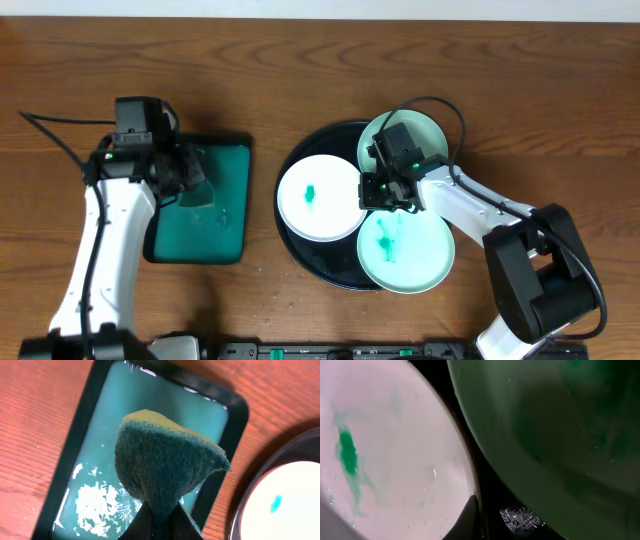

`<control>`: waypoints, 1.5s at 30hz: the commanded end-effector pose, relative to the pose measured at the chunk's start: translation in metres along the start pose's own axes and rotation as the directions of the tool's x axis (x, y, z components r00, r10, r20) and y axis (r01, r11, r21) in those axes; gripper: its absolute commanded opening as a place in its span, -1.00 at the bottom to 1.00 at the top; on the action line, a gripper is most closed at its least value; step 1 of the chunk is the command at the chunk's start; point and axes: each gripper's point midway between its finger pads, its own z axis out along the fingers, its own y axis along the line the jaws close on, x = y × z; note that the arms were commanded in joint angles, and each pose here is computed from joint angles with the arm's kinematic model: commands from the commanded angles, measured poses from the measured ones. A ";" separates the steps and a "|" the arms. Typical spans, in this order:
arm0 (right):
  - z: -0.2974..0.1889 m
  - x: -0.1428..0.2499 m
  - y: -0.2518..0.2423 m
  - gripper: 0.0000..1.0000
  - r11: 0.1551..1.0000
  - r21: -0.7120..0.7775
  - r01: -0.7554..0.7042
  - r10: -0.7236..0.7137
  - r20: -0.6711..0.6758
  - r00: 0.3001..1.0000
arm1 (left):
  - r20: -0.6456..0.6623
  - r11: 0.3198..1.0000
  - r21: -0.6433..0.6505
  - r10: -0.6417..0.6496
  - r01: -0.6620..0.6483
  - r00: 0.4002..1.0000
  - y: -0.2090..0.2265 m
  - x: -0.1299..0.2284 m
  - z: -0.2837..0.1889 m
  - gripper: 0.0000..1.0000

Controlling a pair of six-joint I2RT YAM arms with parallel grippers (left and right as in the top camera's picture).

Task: Clean dirty plates on tray and stack at the side
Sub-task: 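Grip the left plate rim with the right gripper and tilt it, then scrub the held plate with the sponge in the left gripper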

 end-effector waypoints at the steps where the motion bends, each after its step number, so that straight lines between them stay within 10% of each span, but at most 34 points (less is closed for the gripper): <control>1: 0.010 0.003 -0.009 -0.98 0.999 0.045 -0.011 0.011 -0.012 1.000 | -0.024 1.000 -0.018 -0.022 0.021 0.999 0.002 -0.003 0.011 -0.86; 16: 0.010 0.003 -0.007 -0.98 0.999 0.036 0.009 -0.008 -0.015 1.000 | -0.106 0.908 0.380 0.232 -0.176 0.967 -0.121 0.041 0.013 -0.86; 33: 0.010 0.006 -0.007 -0.98 0.999 0.037 0.008 -0.007 -0.025 1.000 | -0.208 0.988 0.099 0.135 -0.116 0.969 -0.148 0.084 0.121 -0.86; 45: 0.010 0.008 -0.008 -0.98 0.999 0.042 0.008 -0.007 -0.035 0.999 | -0.415 0.939 0.337 0.214 -0.069 0.884 -0.206 0.149 0.119 -0.85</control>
